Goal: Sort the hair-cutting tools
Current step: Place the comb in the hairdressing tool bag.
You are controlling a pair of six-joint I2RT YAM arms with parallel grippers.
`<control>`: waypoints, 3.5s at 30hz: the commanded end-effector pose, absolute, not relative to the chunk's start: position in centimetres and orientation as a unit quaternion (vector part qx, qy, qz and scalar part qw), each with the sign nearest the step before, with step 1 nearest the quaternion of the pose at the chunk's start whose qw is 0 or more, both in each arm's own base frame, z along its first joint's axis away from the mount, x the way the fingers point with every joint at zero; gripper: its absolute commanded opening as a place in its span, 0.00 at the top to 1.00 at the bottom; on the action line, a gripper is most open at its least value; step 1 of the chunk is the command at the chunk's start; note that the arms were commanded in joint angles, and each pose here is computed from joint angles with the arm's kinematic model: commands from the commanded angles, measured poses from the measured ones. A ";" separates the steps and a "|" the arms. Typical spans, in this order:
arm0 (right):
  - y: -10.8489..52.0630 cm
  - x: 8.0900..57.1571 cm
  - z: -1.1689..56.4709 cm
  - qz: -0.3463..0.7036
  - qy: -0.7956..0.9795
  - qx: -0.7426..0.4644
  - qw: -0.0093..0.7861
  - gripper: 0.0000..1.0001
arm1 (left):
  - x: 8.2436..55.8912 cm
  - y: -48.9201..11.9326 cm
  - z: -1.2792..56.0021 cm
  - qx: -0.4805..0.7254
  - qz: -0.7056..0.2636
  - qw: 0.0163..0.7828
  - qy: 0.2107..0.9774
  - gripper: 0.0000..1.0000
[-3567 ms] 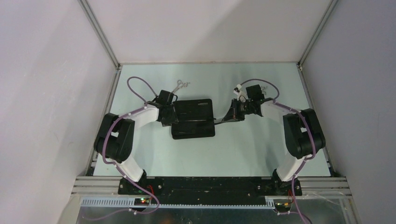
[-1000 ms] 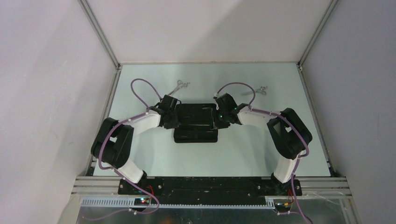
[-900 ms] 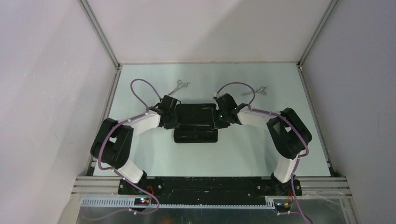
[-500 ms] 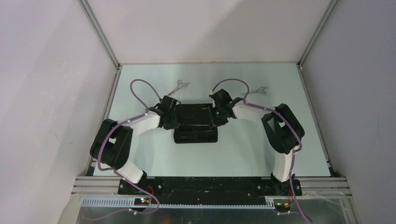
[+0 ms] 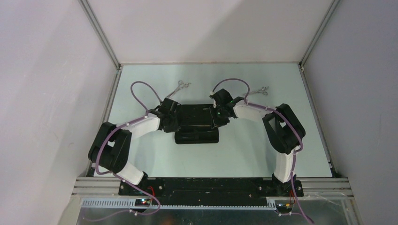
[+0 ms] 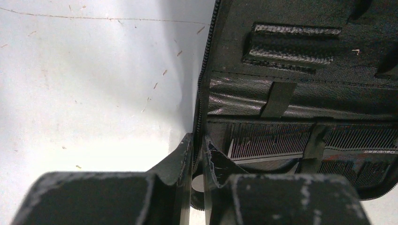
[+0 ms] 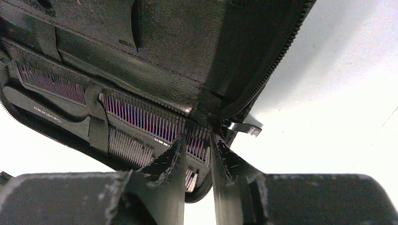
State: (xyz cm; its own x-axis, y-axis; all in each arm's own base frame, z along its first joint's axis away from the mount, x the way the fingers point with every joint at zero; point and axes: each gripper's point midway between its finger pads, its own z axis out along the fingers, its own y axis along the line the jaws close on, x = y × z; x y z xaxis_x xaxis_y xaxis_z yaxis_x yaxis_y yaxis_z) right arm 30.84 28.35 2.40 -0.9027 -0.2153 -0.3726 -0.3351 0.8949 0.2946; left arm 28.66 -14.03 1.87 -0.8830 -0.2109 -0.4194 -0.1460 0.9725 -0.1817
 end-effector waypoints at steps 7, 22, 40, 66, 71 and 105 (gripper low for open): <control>21.3 28.0 -2.2 0.047 0.980 -0.166 0.095 0.83 | 26.4 -13.6 1.5 -0.083 -0.062 0.192 0.976 0.86; 26.2 25.6 -2.8 0.129 0.977 -0.167 0.039 0.81 | 25.9 -15.3 2.0 -0.076 -0.107 0.194 0.972 0.86; 32.1 25.1 -0.9 0.200 0.960 -0.186 0.056 0.77 | 25.4 -16.0 2.5 -0.080 -0.133 0.197 0.968 0.87; 31.5 28.3 7.1 0.142 0.920 -0.245 0.273 0.63 | 25.3 -14.4 2.8 -0.081 -0.099 0.214 0.968 0.87; 32.1 27.9 4.6 0.132 0.927 -0.249 0.250 0.67 | 25.2 -14.4 2.7 -0.079 -0.099 0.213 0.969 0.87; 33.3 31.0 7.8 0.101 0.834 -0.422 0.340 0.57 | 25.8 -13.3 4.2 -0.080 -0.079 0.244 0.963 0.75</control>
